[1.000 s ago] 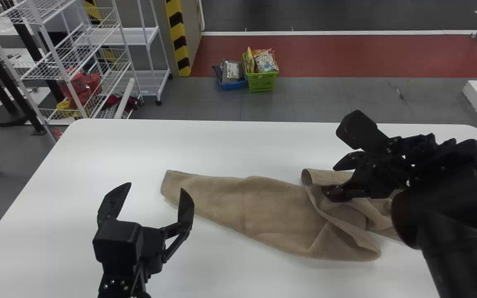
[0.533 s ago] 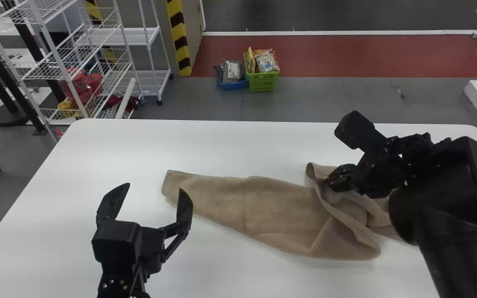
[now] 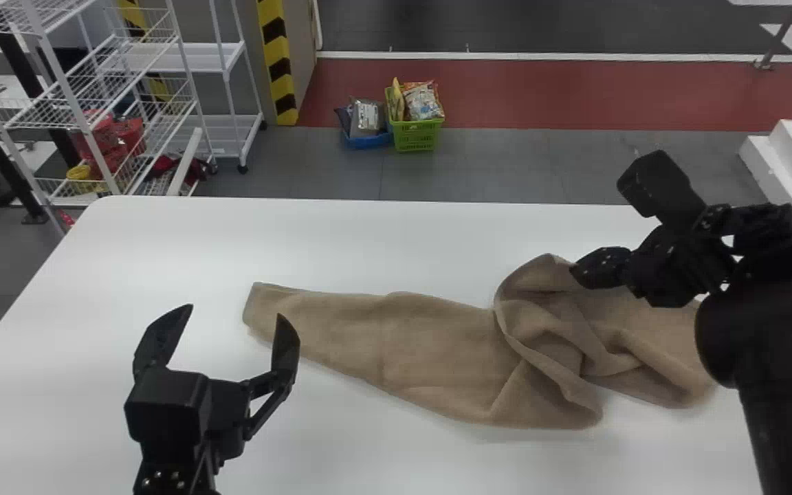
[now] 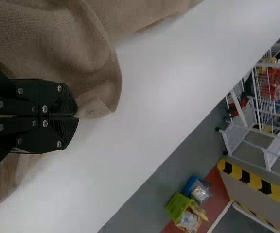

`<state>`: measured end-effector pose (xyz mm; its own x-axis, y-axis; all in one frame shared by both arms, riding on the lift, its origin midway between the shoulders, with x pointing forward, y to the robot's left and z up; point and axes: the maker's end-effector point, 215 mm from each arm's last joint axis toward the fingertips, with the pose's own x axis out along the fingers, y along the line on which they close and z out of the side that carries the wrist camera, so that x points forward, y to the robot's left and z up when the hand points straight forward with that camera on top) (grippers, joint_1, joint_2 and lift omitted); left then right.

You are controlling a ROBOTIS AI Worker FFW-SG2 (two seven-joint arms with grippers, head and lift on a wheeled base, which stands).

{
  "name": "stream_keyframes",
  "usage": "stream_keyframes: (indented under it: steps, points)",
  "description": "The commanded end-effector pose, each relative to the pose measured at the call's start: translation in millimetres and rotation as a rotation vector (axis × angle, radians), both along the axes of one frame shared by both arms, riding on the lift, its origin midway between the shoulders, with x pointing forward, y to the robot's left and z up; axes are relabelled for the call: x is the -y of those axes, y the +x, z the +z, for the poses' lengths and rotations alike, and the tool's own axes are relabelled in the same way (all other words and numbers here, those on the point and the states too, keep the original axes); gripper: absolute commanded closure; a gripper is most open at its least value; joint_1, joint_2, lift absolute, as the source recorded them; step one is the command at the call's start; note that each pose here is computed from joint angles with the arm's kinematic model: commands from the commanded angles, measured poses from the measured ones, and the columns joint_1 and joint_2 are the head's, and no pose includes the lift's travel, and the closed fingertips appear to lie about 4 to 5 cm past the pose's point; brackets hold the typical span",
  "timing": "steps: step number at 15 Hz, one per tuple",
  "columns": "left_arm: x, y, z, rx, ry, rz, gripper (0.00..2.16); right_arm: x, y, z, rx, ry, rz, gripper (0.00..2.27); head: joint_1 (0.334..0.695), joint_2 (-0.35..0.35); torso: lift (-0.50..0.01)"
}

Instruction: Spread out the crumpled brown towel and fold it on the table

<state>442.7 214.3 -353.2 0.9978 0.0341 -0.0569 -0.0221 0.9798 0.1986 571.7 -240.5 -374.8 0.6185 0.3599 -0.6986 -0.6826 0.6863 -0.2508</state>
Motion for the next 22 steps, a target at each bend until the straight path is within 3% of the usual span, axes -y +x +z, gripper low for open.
stream_keyframes:
  steps: [1,13,17,22]
  points:
    - [7,0,0,0.000,0.010,-0.013,0.05,40,9,23,0.038,0.025,-0.080,1.95,0.695,-0.026,-0.127]
    - [10,-20,-7,-0.023,0.050,-0.052,0.06,241,17,63,0.158,0.060,-0.511,1.95,0.695,-0.244,-0.127]
    - [11,-23,-23,-0.074,0.071,-0.062,0.06,265,-11,30,0.141,0.040,-0.555,1.95,0.695,-0.311,-0.127]
    - [2,-30,-26,-0.075,0.113,-0.076,0.07,245,-67,18,0.268,0.071,-0.451,1.95,0.695,-0.337,-0.127]
